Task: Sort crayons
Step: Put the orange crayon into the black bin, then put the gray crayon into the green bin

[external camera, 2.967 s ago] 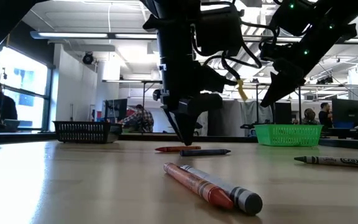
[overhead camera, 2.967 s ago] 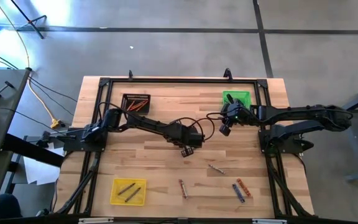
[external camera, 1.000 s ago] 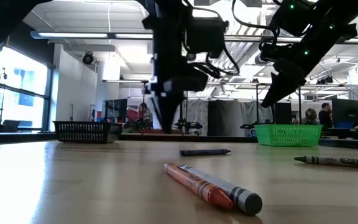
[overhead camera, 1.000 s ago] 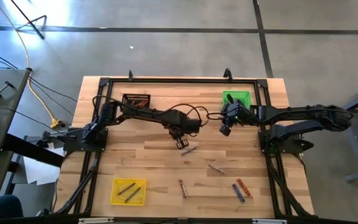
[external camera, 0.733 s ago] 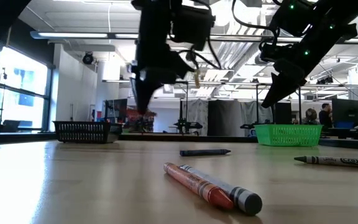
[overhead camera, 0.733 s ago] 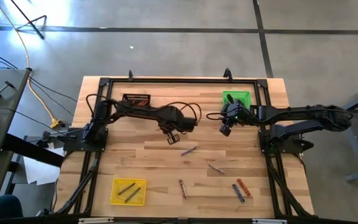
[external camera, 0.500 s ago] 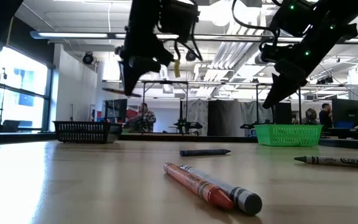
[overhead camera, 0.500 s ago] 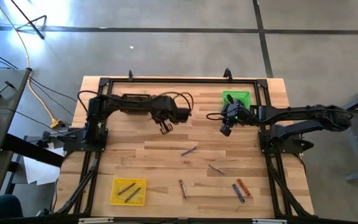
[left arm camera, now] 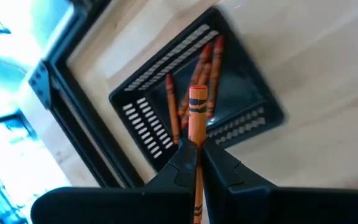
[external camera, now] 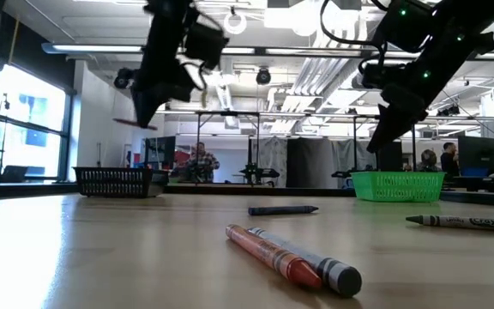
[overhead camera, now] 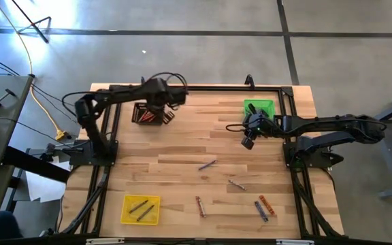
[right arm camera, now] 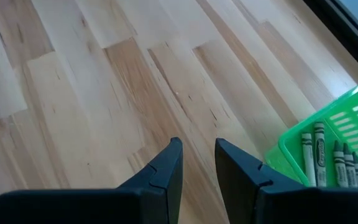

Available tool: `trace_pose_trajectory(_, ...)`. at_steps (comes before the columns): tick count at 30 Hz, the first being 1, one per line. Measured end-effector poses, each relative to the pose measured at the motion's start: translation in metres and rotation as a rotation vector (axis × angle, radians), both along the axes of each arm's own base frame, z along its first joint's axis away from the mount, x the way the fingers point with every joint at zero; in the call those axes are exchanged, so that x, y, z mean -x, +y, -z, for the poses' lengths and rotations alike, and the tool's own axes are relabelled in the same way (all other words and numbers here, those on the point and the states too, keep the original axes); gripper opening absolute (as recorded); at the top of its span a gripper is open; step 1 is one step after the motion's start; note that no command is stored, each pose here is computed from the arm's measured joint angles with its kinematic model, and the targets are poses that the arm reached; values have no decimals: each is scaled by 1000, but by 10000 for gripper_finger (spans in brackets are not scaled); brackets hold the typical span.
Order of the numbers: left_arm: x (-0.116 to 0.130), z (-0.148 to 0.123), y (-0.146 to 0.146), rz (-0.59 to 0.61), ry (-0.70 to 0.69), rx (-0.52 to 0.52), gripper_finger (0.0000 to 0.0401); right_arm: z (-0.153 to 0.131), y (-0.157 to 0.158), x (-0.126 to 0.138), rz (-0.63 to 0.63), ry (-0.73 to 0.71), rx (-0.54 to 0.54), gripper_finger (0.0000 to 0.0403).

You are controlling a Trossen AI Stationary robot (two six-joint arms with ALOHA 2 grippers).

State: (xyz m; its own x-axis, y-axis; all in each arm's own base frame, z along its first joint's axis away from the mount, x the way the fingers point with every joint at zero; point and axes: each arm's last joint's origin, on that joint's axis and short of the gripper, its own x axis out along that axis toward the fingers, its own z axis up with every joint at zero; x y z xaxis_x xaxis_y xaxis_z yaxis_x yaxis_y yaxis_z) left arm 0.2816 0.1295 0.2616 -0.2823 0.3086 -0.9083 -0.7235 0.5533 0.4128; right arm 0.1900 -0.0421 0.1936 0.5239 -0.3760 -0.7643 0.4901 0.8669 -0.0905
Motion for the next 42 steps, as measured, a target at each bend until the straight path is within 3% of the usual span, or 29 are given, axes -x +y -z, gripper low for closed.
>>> trace_pose_trajectory(9,35,30,13,-87,-200,22,0,0,0,0,15,-4,-11,87)
trace_pose_trajectory(21,50,60,7,-119,-172,5,22,0,0,0,29,-11,-20,87)
trace_pose_trajectory(29,51,60,11,-103,-166,-14,64,0,0,0,29,-11,-20,87)
trace_pose_trajectory(36,52,60,13,-106,-157,-37,76,0,0,0,29,-11,-20,87)
trace_pose_trajectory(39,46,61,10,-82,-230,36,74,0,0,0,29,-12,-20,87)
trace_pose_trajectory(42,28,58,6,10,-434,148,74,0,0,0,28,-11,-20,87)
